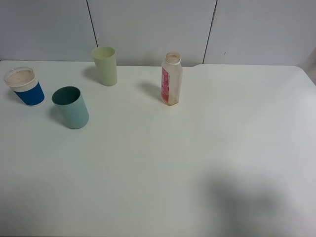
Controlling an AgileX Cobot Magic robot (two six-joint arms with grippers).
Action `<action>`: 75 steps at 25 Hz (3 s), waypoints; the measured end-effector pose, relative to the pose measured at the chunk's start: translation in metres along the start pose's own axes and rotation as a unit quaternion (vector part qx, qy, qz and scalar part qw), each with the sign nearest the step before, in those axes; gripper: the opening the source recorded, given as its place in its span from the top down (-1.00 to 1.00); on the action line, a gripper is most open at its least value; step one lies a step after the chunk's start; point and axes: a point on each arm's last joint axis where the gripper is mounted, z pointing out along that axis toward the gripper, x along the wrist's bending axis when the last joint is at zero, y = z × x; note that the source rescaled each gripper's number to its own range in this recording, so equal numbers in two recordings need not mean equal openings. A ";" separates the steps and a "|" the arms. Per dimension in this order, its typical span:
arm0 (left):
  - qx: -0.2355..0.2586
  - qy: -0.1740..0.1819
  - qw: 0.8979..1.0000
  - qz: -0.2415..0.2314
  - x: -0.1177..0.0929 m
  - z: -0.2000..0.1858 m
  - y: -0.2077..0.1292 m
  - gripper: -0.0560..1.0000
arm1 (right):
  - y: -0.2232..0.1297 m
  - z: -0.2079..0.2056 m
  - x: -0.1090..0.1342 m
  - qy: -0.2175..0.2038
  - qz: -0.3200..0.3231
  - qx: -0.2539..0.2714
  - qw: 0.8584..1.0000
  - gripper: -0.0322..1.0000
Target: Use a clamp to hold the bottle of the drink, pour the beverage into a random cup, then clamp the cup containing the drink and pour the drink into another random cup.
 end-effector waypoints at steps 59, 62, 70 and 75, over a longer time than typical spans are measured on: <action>0.281 0.007 0.956 0.081 0.015 -0.046 -0.032 -1.00 | 0.000 0.000 0.000 0.000 0.000 0.000 1.000 -1.00; 0.285 -0.050 0.953 0.090 0.015 -0.045 -0.032 -1.00 | 0.000 0.000 0.000 0.000 0.000 0.000 1.000 -1.00; 0.291 -0.135 0.942 0.104 0.015 -0.043 -0.032 -1.00 | 0.000 0.000 0.000 0.000 0.000 0.000 1.000 -1.00; 0.291 -0.136 0.941 0.104 0.015 -0.043 -0.032 -1.00 | 0.000 0.000 0.000 0.000 0.000 0.000 1.000 -1.00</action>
